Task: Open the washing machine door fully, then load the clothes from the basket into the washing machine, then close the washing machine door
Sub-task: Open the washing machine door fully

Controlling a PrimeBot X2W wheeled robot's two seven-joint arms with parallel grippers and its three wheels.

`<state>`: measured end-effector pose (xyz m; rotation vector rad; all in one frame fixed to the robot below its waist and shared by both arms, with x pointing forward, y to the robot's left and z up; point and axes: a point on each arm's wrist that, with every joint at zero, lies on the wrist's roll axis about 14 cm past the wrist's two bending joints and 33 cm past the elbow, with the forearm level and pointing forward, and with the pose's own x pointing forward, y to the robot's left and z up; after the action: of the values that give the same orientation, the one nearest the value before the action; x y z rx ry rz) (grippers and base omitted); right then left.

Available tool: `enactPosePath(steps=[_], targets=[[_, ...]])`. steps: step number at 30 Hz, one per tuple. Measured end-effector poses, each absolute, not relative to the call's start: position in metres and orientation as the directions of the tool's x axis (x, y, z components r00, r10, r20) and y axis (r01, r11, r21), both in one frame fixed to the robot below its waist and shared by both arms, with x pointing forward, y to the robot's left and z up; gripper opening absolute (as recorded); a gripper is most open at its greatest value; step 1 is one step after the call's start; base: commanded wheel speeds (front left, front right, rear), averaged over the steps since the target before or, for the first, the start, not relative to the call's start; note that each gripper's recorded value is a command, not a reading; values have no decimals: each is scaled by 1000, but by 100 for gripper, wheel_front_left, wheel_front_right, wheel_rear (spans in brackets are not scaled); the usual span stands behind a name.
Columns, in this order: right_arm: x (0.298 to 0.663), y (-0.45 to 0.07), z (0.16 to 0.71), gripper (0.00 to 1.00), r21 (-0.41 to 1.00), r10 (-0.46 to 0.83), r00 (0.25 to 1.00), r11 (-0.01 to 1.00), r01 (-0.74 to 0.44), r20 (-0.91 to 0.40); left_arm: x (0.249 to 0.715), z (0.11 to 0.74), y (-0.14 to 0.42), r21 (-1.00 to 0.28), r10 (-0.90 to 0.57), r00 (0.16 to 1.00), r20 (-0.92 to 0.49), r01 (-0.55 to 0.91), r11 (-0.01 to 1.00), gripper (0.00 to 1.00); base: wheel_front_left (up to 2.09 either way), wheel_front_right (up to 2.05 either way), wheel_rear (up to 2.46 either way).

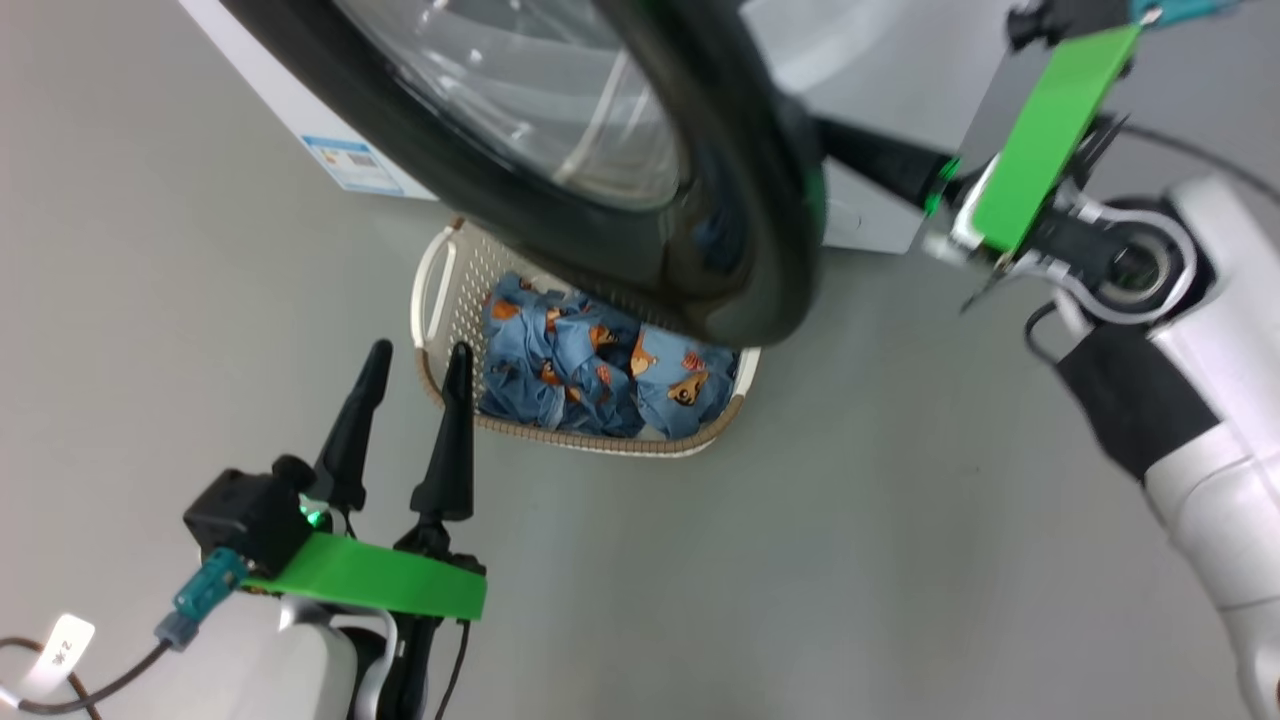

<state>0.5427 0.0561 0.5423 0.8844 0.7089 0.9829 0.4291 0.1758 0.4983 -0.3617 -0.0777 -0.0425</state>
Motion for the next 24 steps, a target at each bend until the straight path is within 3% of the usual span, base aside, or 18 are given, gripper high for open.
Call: enactPosePath(steps=[24], targets=[[435, 123, 547, 0, 881, 988, 111, 147, -450, -109, 400, 516, 189, -339, 15, 993, 118, 26, 940, 100, 0, 0, 0]])
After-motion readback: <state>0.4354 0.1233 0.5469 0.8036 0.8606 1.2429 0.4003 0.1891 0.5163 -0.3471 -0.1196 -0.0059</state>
